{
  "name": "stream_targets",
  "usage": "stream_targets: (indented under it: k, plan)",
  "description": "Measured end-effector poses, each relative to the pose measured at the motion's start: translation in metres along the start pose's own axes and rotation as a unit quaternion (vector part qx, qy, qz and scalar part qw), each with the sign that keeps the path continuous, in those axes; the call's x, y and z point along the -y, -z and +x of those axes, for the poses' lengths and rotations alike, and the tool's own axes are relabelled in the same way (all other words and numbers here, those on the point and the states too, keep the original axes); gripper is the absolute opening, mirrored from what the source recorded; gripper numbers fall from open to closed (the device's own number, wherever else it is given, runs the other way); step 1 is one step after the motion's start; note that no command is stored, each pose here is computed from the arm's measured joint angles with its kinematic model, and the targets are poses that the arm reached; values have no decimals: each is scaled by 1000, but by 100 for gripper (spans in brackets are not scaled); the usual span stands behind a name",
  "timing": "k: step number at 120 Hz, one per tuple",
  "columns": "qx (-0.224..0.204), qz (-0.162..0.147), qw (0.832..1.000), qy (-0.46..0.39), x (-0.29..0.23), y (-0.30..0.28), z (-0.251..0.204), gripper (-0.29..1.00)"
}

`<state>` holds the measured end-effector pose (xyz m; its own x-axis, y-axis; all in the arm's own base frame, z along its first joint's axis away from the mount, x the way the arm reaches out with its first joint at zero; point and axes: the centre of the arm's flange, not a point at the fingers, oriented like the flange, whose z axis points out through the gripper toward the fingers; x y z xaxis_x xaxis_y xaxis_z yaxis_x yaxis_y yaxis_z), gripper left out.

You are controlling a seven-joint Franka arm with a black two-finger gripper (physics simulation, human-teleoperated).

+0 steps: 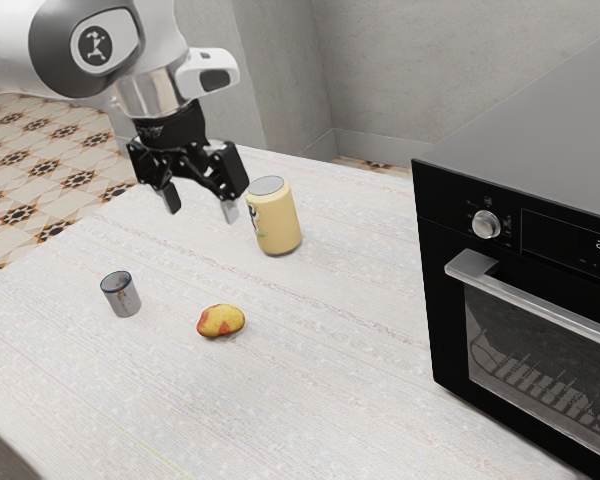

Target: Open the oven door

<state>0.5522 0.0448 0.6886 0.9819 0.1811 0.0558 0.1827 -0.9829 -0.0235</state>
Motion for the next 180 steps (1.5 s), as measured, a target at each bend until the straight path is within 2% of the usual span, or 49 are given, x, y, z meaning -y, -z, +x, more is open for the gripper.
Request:
stream_targets:
  k: [22, 26, 33, 36, 41, 48, 57, 66, 75, 87, 106, 128, 143, 180]
  plan:
    - [-2, -1, 1000, -2, -9, 3, -2, 70]
    - [-23, -5, 1000, -2, -7, 26, -8, 70]
    - [-137, -43, 989, -46, 0, 145, -72, 70]
    - [-153, -58, 983, -88, -8, 169, -100, 70]
    - [-154, -64, 970, -174, -47, 182, -128, 70]
    - [-137, -47, 940, -310, -126, 178, -174, 70]
    - [-126, -13, 894, -429, -173, 148, -235, 70]
    - [-126, 10, 851, -510, -201, 120, -250, 70]
    - [-134, 26, 799, -585, -237, 101, -259, 70]
    - [-146, 38, 743, -652, -263, 82, -257, 70]
    - [-166, 49, 665, -727, -294, 65, -256, 70]
    - [-179, 50, 589, -786, -333, 56, -249, 70]
    - [-183, 58, 571, -798, -344, 52, -238, 70]
    - [-170, 59, 566, -805, -371, 28, -171, 70]
